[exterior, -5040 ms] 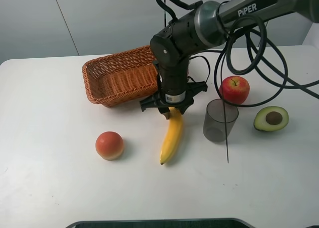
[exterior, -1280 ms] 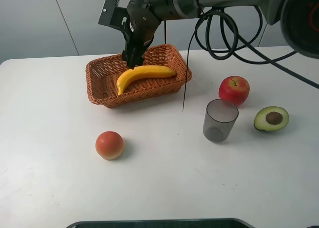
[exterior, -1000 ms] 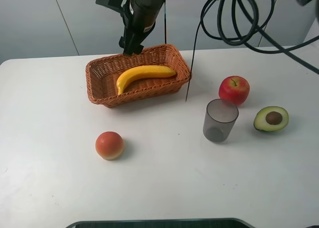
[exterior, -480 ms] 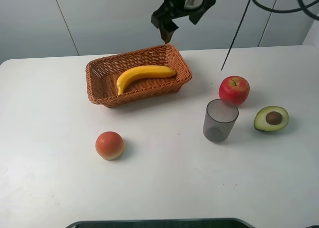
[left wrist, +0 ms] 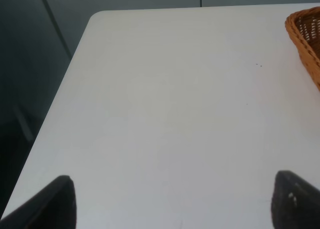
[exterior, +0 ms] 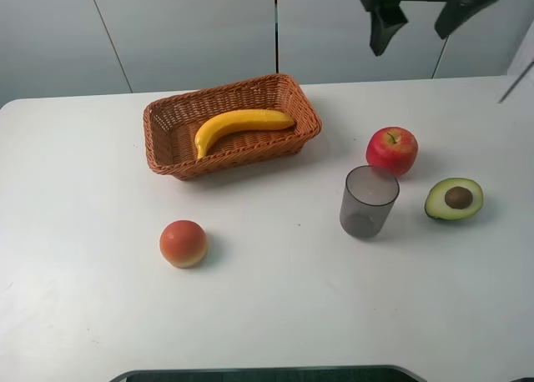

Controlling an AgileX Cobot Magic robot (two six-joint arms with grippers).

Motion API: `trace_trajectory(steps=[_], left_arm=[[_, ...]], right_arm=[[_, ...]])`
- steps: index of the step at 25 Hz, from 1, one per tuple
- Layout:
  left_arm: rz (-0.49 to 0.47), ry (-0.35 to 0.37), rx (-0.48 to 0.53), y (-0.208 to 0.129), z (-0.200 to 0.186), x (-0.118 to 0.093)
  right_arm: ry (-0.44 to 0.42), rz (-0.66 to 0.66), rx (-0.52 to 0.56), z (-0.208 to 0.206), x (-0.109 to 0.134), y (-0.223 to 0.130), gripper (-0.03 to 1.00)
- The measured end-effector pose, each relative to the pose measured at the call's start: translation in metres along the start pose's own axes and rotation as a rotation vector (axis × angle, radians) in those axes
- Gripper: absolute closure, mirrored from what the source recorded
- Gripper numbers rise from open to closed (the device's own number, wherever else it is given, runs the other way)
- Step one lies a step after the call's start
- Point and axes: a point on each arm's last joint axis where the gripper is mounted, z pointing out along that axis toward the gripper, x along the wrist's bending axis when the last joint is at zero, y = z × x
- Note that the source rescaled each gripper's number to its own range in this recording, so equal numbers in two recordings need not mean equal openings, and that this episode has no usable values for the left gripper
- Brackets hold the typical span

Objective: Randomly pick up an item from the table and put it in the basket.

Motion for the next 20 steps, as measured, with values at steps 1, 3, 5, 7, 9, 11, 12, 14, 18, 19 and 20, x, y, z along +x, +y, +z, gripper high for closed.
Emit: trace_trajectory(steps=[1,3,5,7,9,11,12,14,18,19,20], left_arm=[[0.0,0.0,0.0,0.0,0.0,0.0],[0.0,0.0,0.0,0.0,0.0,0.0],[0.0,0.0,0.0,0.0,0.0,0.0],[0.0,0.0,0.0,0.0,0.0,0.0],[0.0,0.0,0.0,0.0,0.0,0.0],[0.0,0.0,0.0,0.0,0.0,0.0],[0.0,0.0,0.0,0.0,0.0,0.0],[0.001,0.0,0.0,0.0,0.0,0.0],[0.004,0.0,0.0,0.0,0.0,0.0],[0.004,0.0,0.0,0.0,0.0,0.0],[0.004,0.0,0.0,0.0,0.0,0.0]], right_arm=[[-0.004,0.028,-0.002,-0.005,-0.009,-0.009,0.18],[0.003,0.078,-0.006,-0.015,-0.022,-0.026,0.18],[0.009,0.128,-0.019,-0.022,-0.034,-0.042,0.18],[0.01,0.171,-0.04,-0.033,-0.044,-0.059,0.18],[0.012,0.215,-0.049,-0.038,-0.052,-0.074,0.18],[0.018,0.25,-0.065,-0.045,-0.057,-0.091,0.18],[0.017,0.264,-0.073,-0.047,-0.059,-0.098,0.18],[0.013,0.275,-0.106,-0.055,-0.059,-0.115,0.18],[0.009,0.277,-0.183,-0.071,-0.056,-0.15,0.18],[0.009,0.277,-0.207,-0.076,-0.055,-0.159,0.18],[0.009,0.277,-0.222,-0.079,-0.054,-0.166,0.18]])
